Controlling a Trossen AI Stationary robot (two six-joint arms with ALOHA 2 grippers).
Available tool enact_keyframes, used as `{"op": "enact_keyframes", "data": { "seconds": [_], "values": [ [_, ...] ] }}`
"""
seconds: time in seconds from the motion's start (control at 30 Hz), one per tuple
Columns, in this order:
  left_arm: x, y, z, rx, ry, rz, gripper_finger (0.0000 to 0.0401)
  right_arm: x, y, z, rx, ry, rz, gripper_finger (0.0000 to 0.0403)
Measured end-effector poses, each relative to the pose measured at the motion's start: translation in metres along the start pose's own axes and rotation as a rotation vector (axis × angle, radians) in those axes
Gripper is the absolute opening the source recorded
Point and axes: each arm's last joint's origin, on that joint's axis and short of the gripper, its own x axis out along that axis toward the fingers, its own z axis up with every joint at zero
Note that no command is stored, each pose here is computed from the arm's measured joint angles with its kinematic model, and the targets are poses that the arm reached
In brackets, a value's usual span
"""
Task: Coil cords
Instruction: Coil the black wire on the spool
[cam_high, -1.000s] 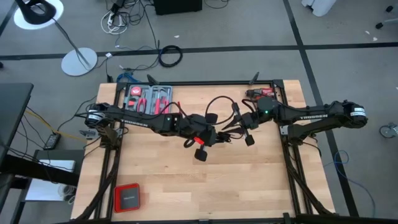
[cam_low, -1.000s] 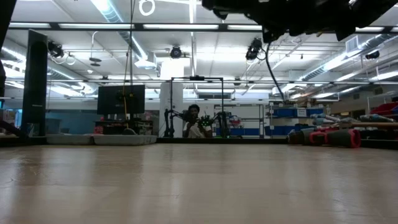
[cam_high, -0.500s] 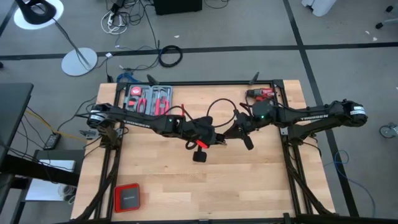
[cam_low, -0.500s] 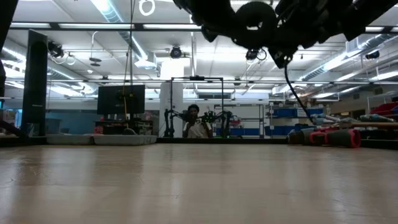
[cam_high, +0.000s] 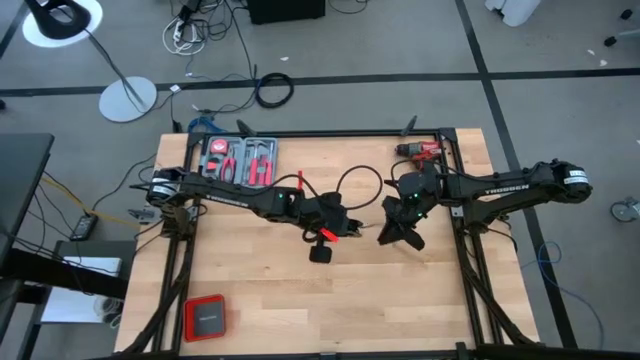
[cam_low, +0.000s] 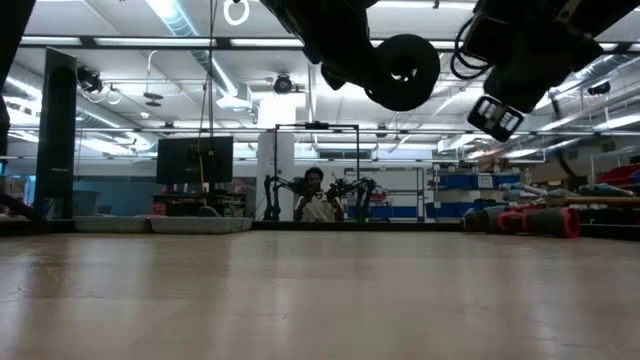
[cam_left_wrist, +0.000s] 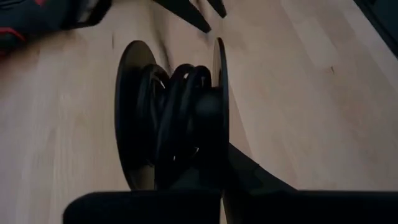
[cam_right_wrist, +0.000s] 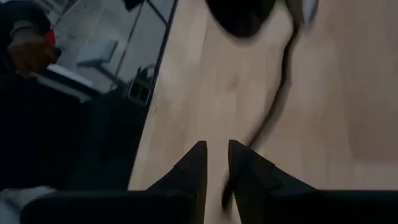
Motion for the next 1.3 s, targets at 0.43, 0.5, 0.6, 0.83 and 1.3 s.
{"op": "enact_keyframes", "data": {
  "seconds": [0.43, 0.5, 0.6, 0.83, 1.3],
  "values": [
    [0.000, -0.002, 0.000, -0.015, -0.007, -0.041, 0.0000, -0.003, 0.001, -0.001, 0.035, -0.002, -0.024, 0.0068],
    [0.000, -0.002, 0.000, -0.015, -0.005, -0.042, 0.0000, -0.003, -0.001, -0.003, 0.039, 0.011, -0.049, 0.0068],
    [0.000, -0.002, 0.000, -0.013, -0.005, -0.042, 0.0000, -0.002, -0.003, -0.010, 0.060, 0.059, -0.111, 0.0068],
    [0.000, -0.002, 0.000, -0.013, 0.001, -0.043, 0.0000, 0.002, -0.001, -0.019, 0.068, 0.108, -0.176, 0.0068],
    [0.000, -0.002, -0.001, -0.009, 0.006, -0.042, 0.0000, 0.028, -0.008, -0.060, 0.133, -0.009, -0.135, 0.0068]
  ]
}}
